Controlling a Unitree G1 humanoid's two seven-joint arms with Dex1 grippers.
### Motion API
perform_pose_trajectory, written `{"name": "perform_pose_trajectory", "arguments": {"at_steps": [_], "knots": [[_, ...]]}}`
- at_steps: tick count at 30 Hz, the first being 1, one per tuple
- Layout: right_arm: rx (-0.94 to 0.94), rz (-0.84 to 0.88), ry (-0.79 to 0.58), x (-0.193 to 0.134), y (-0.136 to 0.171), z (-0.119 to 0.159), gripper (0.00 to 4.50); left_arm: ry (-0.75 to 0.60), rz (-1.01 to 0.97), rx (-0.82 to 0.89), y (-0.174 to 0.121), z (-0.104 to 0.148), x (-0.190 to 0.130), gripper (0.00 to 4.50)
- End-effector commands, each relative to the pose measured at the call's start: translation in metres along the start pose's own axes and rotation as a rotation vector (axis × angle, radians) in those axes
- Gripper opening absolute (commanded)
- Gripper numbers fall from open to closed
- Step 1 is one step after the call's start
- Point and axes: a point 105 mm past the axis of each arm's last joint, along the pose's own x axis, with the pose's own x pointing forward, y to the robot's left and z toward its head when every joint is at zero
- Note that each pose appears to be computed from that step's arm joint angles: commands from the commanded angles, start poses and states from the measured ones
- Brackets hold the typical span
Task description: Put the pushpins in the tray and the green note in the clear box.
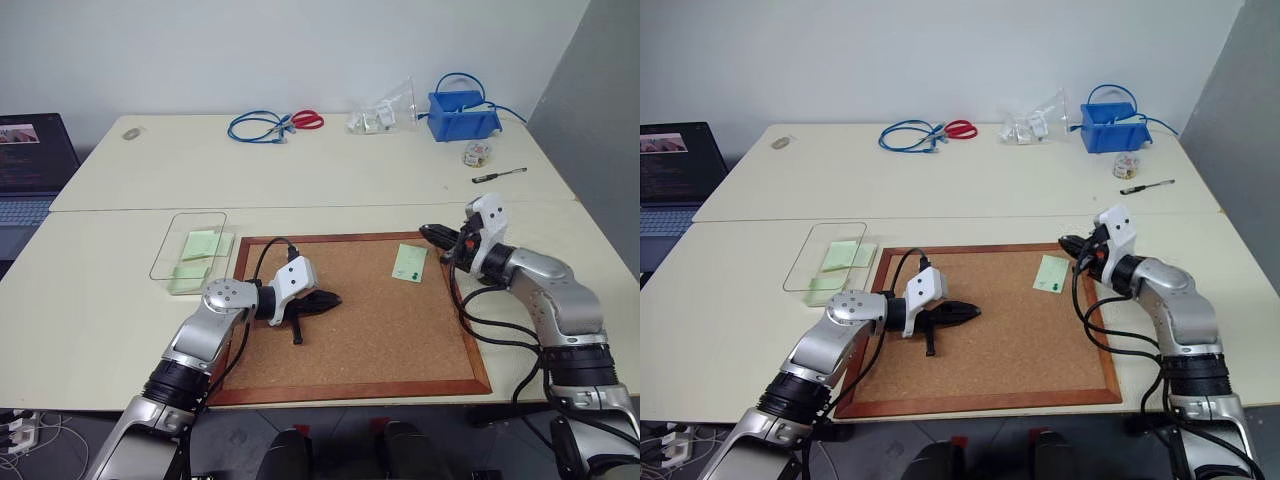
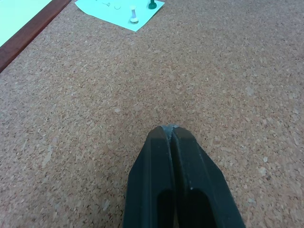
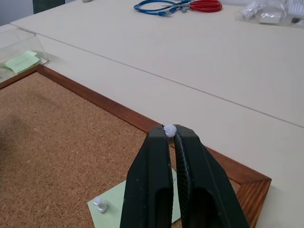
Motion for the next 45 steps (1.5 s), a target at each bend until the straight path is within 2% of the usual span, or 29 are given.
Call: {"name": "perform_pose_trajectory", "arguments": {"at_steps": [1,7,10,18,26,27,28,29,31,35,45], "knots": [[-0.026,-0.129,-0.048,-0.024,-0.022,0.019,0.02,0.118,-0.102,-0.076,-0.025,-0.035,0.009,0.0],[-0.049,-0.37,-0.022,-0.059,-0.06,0.018,0.02,0.117,-0.111,-0.076,-0.027,-0.036,0.009,0.0],[-0.055,-0.522,0.054,-0.077,-0.085,-0.002,0.02,0.116,-0.126,-0.075,-0.03,-0.036,0.011,0.0],[0.057,-0.598,0.119,-0.084,-0.092,-0.033,0.02,0.119,-0.134,-0.068,-0.028,-0.035,0.011,0.0],[0.082,-0.598,0.124,-0.085,-0.089,-0.039,0.02,0.119,-0.138,-0.068,-0.029,-0.036,0.012,0.0],[0.085,-0.595,0.123,-0.085,-0.089,-0.039,0.29,0.118,-0.138,-0.067,-0.029,-0.035,0.012,0.0],[0.087,-0.591,0.122,-0.084,-0.088,-0.039,0.29,0.117,-0.137,-0.066,-0.029,-0.035,0.013,0.0],[0.088,-0.586,0.124,-0.083,-0.088,-0.04,0.59,0.116,-0.137,-0.064,-0.028,-0.034,0.013,0.0],[0.086,-0.58,0.126,-0.082,-0.087,-0.04,0.84,0.115,-0.135,-0.062,-0.027,-0.034,0.014,0.0],[0.082,-0.572,0.136,-0.083,-0.085,-0.043,1.77,0.114,-0.134,-0.055,-0.026,-0.033,0.014,0.0],[0.066,-0.557,0.131,-0.082,-0.081,-0.039,3.67,0.113,-0.136,-0.056,-0.027,-0.034,0.013,0.0]]}}
